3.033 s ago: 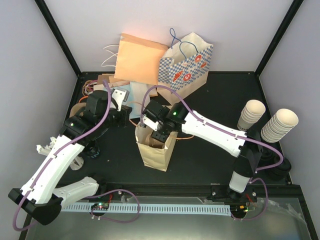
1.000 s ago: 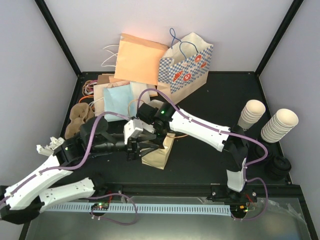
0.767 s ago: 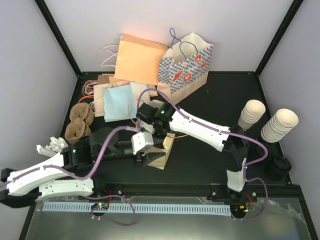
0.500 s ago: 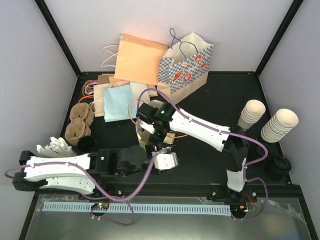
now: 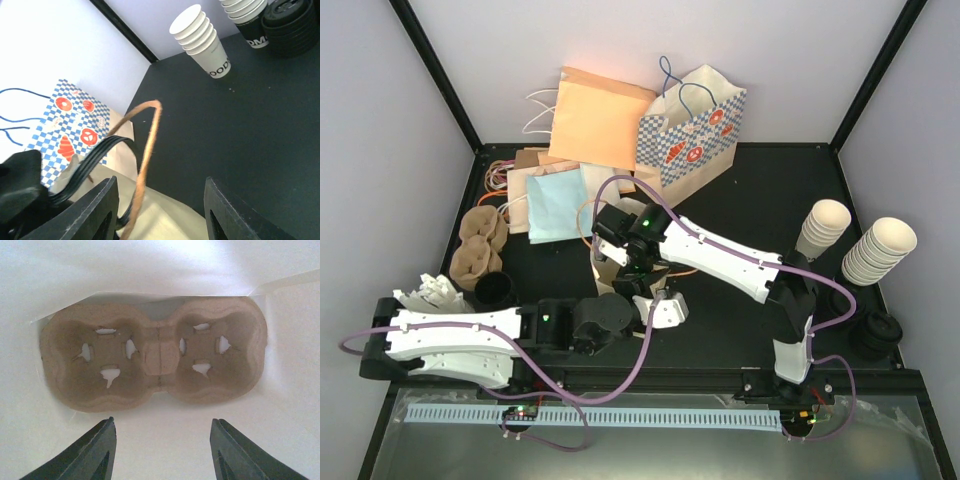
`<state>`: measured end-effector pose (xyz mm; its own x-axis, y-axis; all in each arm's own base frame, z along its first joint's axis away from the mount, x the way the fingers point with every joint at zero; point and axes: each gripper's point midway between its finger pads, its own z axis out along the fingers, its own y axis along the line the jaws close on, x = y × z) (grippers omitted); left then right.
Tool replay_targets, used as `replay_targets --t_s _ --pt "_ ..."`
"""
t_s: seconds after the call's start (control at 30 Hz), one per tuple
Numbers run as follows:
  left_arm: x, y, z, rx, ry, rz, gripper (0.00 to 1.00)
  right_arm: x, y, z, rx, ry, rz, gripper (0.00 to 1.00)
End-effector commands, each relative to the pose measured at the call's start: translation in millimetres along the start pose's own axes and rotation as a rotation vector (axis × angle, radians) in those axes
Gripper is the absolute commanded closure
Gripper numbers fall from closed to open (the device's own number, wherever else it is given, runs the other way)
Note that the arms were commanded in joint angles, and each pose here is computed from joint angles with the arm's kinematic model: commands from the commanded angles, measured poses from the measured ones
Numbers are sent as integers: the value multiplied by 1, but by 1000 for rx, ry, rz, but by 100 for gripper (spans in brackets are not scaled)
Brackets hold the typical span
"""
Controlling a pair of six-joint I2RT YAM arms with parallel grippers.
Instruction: Pack the takeout coffee
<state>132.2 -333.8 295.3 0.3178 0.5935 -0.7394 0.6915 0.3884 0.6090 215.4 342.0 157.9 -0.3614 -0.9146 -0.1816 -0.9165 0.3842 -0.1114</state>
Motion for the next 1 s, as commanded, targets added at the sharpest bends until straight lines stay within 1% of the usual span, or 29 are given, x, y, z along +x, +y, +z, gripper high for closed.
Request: replay_targets --t_s 0.0,0.37,0.43,0.53,0.57,0.7,0.97 --pt "-12 27 -8 -85 -35 -42 52 -8 1 -11 -6 -45 -1 45" --pt "1 20 11 -71 37 -29 65 -10 1 -13 -5 -49 -6 45" --pt "2 21 12 -75 47 -26 74 -10 2 -14 -9 -52 -6 45" --pt "1 21 13 -75 48 -23 94 -10 1 -13 -6 -50 -6 45" --pt "1 21 13 -73 48 -22 98 -10 1 -13 -7 -49 -8 45" --pt "-6 19 13 -48 29 -25 98 -11 1 -12 -6 -51 -11 45" --pt "-33 7 12 46 -82 -78 99 -14 2 -11 -9 -53 -15 45"
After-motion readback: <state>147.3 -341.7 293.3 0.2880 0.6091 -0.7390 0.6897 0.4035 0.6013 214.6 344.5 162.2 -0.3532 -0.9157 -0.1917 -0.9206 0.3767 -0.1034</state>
